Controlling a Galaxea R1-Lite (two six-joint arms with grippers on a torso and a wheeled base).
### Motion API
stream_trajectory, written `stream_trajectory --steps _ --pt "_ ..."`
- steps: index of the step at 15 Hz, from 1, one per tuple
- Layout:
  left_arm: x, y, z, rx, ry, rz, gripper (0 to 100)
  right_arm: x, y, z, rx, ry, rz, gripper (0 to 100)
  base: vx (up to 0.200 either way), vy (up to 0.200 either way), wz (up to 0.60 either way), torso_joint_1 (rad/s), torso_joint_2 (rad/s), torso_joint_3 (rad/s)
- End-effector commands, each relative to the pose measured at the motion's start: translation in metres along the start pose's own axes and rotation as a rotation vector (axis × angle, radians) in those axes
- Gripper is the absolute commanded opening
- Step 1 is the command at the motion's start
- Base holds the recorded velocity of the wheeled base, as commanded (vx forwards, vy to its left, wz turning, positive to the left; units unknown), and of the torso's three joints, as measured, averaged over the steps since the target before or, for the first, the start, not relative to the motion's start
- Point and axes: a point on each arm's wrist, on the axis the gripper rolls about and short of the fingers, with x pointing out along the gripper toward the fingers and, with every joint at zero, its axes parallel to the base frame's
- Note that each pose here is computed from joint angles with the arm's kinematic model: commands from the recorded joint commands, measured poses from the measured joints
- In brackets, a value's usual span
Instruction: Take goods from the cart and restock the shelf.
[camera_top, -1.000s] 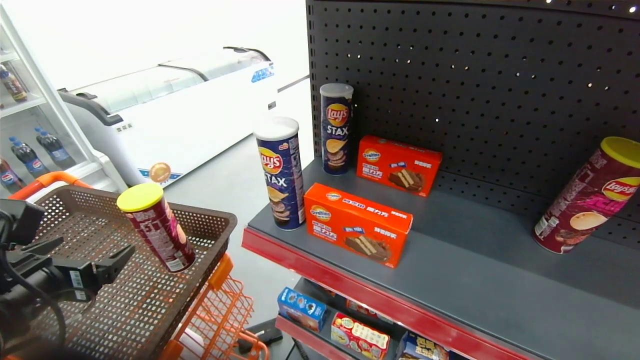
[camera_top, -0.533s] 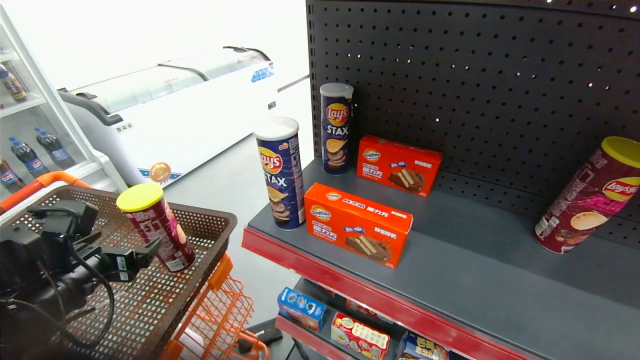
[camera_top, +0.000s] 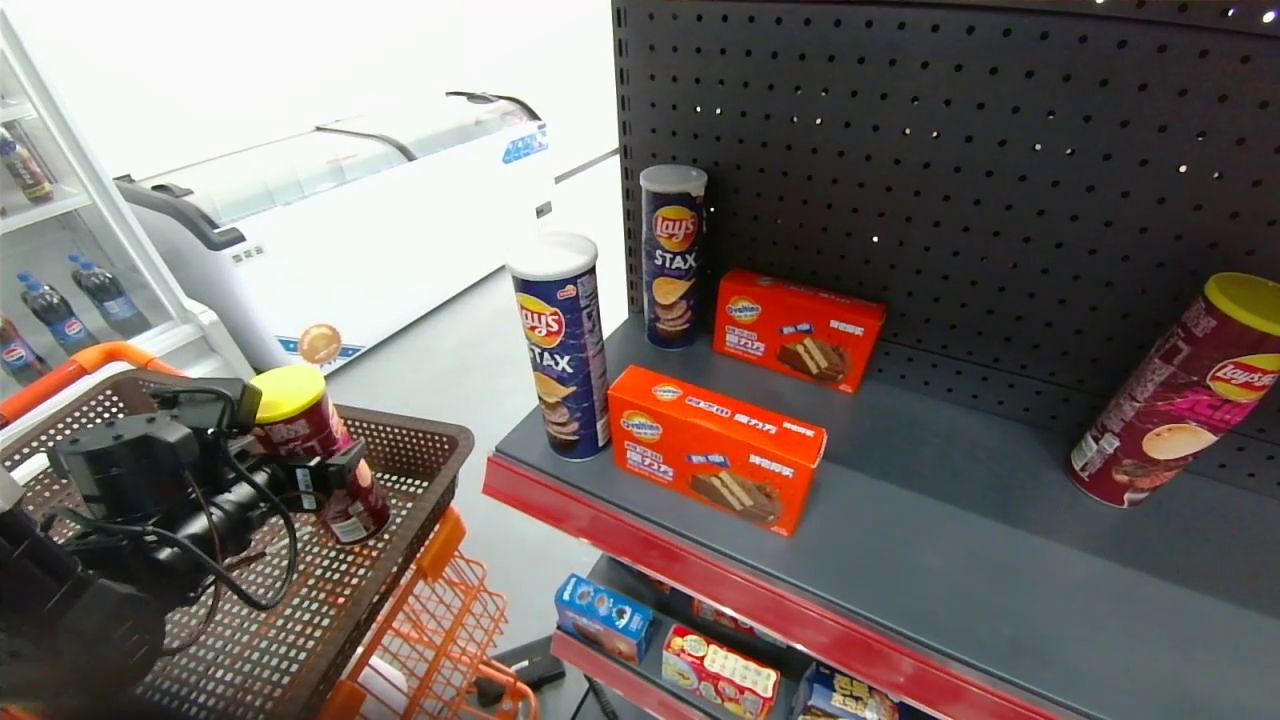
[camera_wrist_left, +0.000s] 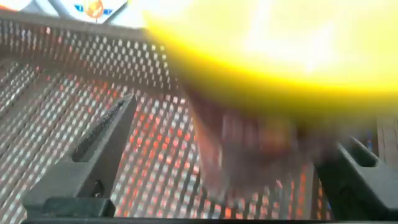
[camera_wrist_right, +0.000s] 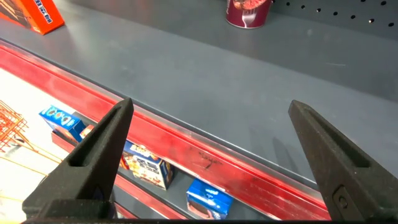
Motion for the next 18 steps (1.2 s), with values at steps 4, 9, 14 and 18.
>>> stream_trajectory --steps 4,9,14,18 --pt "0.026 -0.005 -0.004 0.006 -0.030 -0.013 0 0.000 0.000 0.000 0.000 0.000 0.000 100 0.000 0.000 0.00 0.000 0.00 0.000" --pt "0.013 -0.029 0.031 0.063 -0.142 -0.070 0 0.000 0.000 0.000 0.000 0.000 0.000 100 0.000 0.000 0.00 0.000 0.00 0.000" --pt "-0.040 -0.045 0.077 0.066 -0.192 -0.160 0 0.000 0.000 0.000 0.000 0.000 0.000 100 0.000 0.000 0.00 0.000 0.00 0.000" --pt "-0.091 -0.058 0.105 0.030 -0.242 -0.249 0 0.000 0.000 0.000 0.000 0.000 0.000 100 0.000 0.000 0.00 0.000 0.00 0.000"
